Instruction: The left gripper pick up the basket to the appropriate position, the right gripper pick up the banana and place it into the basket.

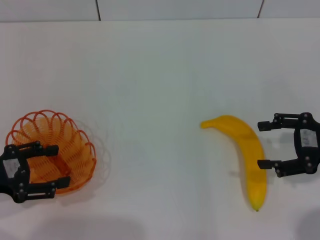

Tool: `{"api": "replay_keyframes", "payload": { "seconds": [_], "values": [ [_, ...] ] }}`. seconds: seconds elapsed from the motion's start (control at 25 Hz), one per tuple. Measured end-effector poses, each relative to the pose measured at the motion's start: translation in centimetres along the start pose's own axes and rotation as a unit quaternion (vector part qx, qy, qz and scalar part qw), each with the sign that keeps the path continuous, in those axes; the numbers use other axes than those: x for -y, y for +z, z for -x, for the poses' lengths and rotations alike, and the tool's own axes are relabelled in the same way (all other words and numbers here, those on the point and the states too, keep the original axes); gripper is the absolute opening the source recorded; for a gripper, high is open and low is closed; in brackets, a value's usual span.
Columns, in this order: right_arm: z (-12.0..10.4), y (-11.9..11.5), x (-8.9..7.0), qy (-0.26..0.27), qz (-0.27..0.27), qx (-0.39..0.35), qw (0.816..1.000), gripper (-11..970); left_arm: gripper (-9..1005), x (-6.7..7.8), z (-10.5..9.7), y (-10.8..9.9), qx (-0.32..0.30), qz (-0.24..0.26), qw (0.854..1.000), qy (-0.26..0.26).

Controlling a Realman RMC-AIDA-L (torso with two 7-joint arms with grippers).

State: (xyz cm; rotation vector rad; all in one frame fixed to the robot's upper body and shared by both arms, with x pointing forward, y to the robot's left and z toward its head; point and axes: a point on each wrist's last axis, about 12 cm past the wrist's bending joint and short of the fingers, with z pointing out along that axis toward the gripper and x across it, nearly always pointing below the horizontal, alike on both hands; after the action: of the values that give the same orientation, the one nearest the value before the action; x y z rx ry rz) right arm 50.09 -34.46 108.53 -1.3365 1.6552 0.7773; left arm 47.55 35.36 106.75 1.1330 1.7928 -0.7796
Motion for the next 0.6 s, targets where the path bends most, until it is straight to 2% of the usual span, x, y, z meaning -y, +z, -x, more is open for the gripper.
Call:
{"api": "replay_keyframes", "payload": {
  "seconds": [0.6],
  "values": [
    [-0.17,0.17,0.17,0.001,-0.007,-0.006,1.0,852,813,-0.02,0.28,0.1,0.005,-0.006,1.0,0.003]
  ]
}}
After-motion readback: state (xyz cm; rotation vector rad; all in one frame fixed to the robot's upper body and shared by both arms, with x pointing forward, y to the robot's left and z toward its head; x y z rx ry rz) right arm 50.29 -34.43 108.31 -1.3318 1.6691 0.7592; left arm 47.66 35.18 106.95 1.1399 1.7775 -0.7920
